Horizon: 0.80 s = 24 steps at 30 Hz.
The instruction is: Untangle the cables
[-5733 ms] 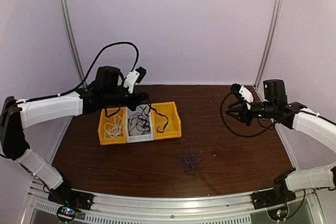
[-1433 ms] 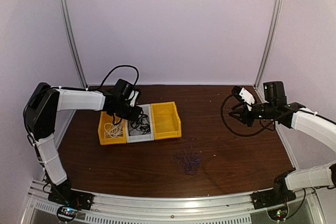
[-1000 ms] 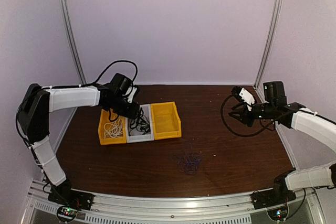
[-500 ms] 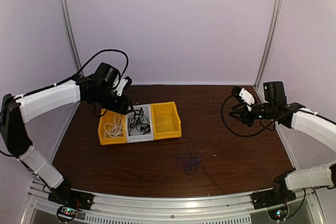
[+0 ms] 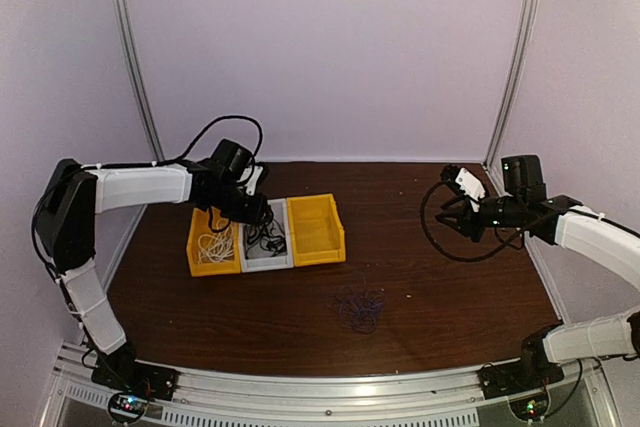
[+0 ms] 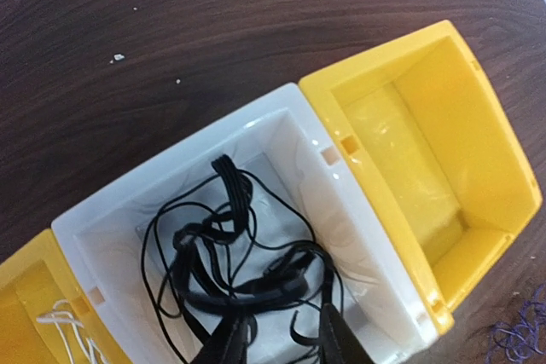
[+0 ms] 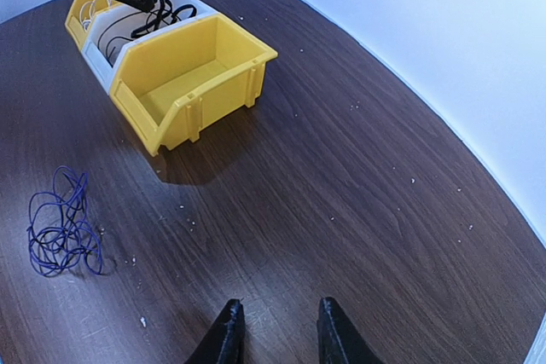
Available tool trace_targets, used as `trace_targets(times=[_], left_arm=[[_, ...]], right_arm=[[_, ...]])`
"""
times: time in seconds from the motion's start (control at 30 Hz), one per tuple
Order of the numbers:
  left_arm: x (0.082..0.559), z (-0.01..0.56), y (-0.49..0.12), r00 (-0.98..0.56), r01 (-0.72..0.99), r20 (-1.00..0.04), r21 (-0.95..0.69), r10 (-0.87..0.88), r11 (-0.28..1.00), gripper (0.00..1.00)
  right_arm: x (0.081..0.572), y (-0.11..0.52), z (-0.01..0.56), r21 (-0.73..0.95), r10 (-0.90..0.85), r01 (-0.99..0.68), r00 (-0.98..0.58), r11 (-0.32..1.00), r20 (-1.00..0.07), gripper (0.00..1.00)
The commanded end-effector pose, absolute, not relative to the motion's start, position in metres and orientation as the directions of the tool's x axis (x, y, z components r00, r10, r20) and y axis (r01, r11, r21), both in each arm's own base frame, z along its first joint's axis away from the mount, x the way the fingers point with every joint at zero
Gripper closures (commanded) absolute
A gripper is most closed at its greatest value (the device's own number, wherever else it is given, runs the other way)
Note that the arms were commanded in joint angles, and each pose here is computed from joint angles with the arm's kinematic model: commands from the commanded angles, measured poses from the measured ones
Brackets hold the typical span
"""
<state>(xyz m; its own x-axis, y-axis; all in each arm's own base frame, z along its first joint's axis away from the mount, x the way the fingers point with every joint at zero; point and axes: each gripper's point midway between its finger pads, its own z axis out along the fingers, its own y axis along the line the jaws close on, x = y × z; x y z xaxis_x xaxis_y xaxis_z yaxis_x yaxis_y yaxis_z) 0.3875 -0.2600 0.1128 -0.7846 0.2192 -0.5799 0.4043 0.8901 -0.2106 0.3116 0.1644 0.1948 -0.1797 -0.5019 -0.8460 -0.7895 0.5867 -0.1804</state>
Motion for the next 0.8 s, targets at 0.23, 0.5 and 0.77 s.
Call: trace_targets(times=[0.23,0.5,0.77], left_arm=[[0.421,0.072,-0.265,-0.775,0.349,-0.608,-0.182,0.174,0.919,0.91],[0.412,0.086,-0.27,-0.754,0.4,-0.629,-0.208,0.191,0.893,1.0],[0.393,0.07,-0.271,-0.795,0.397,-0.573,-0.246,0.198,0.884,1.0]], right_arm=[[0.314,0.159,0.193,-0.198,-0.509,-0.776,-0.178,0.598,-0.842,0.7],[0.314,0.16,0.19,-0.191,-0.51,-0.78,-0.184,0.596,-0.84,0.7],[0.313,0.161,0.189,-0.183,-0.507,-0.784,-0.187,0.593,-0.842,0.7]])
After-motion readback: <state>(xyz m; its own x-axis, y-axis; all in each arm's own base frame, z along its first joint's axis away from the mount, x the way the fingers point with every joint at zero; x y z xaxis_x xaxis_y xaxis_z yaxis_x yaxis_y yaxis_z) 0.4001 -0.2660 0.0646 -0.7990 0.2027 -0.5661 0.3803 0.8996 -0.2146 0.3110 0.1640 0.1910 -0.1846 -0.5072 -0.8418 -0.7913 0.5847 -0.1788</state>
